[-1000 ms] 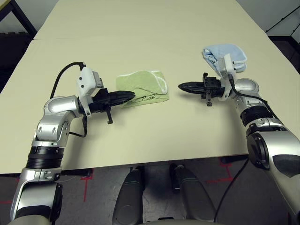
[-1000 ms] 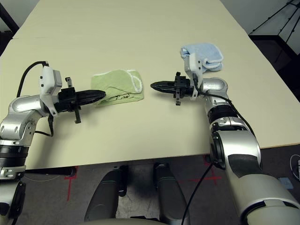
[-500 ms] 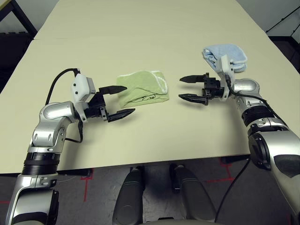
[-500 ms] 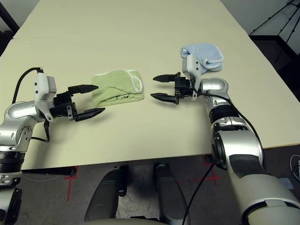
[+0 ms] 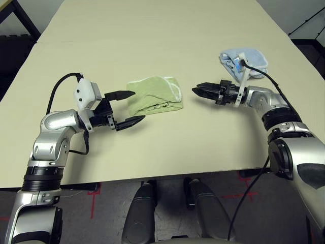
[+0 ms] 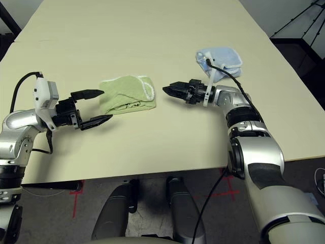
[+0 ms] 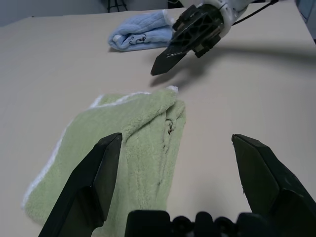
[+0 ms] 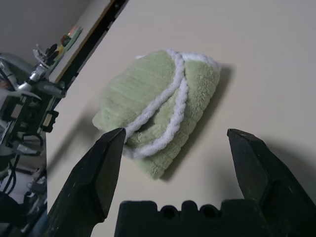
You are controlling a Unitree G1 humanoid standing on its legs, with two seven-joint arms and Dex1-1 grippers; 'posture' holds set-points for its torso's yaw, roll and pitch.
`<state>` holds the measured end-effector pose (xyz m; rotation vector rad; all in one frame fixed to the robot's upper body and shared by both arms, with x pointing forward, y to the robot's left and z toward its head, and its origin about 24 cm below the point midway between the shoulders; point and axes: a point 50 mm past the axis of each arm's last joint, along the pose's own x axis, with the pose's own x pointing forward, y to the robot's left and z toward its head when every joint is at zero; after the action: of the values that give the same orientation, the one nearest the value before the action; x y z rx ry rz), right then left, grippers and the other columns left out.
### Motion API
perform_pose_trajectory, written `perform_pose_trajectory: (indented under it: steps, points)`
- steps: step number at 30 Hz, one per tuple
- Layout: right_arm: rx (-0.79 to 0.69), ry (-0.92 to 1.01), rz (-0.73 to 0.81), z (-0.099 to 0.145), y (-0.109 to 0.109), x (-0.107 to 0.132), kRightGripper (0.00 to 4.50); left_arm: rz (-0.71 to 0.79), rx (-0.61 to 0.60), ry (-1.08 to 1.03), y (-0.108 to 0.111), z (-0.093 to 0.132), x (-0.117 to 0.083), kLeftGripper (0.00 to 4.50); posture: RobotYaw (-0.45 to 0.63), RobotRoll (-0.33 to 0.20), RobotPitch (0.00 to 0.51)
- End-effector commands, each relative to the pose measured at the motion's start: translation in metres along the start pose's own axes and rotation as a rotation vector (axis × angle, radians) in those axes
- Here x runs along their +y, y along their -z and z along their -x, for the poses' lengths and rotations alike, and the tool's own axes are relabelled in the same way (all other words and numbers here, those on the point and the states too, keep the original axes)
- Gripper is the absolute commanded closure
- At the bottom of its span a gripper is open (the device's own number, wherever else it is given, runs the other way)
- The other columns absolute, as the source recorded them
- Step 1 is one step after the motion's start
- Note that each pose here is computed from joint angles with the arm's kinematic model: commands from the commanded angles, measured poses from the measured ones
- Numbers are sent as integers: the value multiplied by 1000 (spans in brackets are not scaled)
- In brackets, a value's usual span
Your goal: Fold the towel and set it aside.
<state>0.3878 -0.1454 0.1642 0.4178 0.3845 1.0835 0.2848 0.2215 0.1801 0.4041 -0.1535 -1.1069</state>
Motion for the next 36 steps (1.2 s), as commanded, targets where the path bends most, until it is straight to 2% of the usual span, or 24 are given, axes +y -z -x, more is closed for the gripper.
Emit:
perform_pose_trajectory:
  steps: [1, 6, 12, 18, 21, 23, 25, 28, 31, 33, 36]
  points:
    - [-19, 28, -44, -2, -3, 1, 27, -2, -17, 22, -2, -1, -5, 0, 68, 0, 191]
    - [-18, 40, -42, -2, -4, 0, 27, 12, -11, 6, -1, -1, -6, 0, 69, 0, 191]
    - [-8, 75, -139, -6, -2, 1, 27, 10, -7, 5, -1, 0, -6, 0, 78, 0, 199]
    - [-37, 47, -40, -3, -11, 2, 27, 51, -25, -90, -1, 3, 0, 0, 77, 0, 197]
    - [-55, -20, 126, 3, -17, 5, 27, 180, 3, -207, 9, 8, 7, 0, 58, 0, 196]
    - [-54, -88, 383, 10, -18, 8, 27, 292, 35, -253, 17, 12, 7, 0, 43, 0, 197]
    - [-47, -136, 570, 19, -15, 9, 27, 345, 28, -277, 19, 16, 9, 0, 32, 0, 198]
    - [-126, -159, 694, 30, -16, 10, 27, 346, 5, -282, 18, 20, 16, 0, 21, 0, 199]
    - [-106, -189, 815, 39, -11, 9, 27, 349, 13, -256, 17, 20, 18, 0, 18, 0, 200]
    - [-78, -212, 891, 45, -9, 10, 27, 393, 34, -236, 19, 19, 19, 0, 14, 0, 200]
    - [4, -256, 978, 52, -3, 9, 27, 543, 66, -230, 23, 16, 18, 0, 14, 0, 200]
